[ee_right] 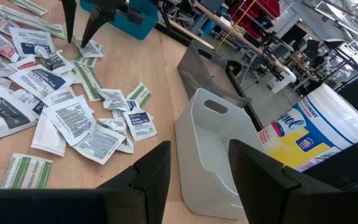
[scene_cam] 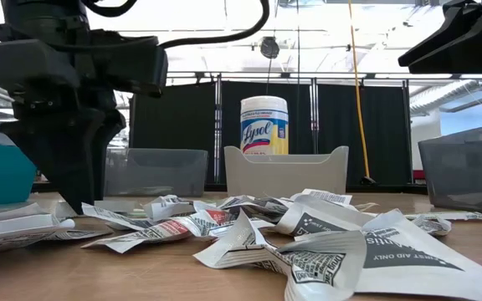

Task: Pick & Place First Aid Supplies
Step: Put the gray towelette pack into the gray bin

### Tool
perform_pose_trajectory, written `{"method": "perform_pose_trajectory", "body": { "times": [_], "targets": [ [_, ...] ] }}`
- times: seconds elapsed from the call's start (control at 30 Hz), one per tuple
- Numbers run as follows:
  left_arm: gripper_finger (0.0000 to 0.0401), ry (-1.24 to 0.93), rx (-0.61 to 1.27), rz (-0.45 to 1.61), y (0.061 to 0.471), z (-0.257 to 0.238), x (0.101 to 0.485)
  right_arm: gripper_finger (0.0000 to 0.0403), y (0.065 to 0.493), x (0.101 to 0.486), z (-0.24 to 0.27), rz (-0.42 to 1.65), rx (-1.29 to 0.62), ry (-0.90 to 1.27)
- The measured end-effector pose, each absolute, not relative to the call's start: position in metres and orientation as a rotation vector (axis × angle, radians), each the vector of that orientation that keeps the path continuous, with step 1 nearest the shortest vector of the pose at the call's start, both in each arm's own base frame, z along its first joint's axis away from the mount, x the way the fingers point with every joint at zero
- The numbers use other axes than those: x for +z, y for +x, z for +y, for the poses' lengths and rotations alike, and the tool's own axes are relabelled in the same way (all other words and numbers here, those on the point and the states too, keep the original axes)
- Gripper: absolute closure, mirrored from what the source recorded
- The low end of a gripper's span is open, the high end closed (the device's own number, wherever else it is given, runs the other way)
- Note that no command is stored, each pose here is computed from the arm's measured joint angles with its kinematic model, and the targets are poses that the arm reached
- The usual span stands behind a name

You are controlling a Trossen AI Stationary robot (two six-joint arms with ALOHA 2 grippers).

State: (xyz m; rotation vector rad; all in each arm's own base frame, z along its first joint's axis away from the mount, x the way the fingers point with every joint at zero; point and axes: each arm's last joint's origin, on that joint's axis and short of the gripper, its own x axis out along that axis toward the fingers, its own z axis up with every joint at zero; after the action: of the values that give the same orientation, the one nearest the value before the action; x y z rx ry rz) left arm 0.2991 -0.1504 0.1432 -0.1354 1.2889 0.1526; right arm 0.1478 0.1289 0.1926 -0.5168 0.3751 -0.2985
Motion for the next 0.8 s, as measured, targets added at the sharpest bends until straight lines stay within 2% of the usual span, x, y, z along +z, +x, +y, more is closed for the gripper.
{"method": "perform_pose_trajectory", "body": {
  "times": [0.13, 0.33, 0.8],
  "targets": [
    [0.0315, -0.127, 0.170, 1.282, 0.299, -0.149, 0.143, 0.0248, 0.148, 0.193, 0.129, 0.375, -0.298, -0.517],
    [0.0393, -0.148, 0.176, 1.270, 0.300, -0.150, 0.143, 0.0248, 0.148, 0.193, 0.129, 0.375, -0.298, -0.517],
    [0.0399, -0.084, 0.127, 1.193, 0.313, -0.155, 0.160, 0.0248, 0.148, 0.193, 0.129, 0.375, -0.298, -0.517]
  ]
}}
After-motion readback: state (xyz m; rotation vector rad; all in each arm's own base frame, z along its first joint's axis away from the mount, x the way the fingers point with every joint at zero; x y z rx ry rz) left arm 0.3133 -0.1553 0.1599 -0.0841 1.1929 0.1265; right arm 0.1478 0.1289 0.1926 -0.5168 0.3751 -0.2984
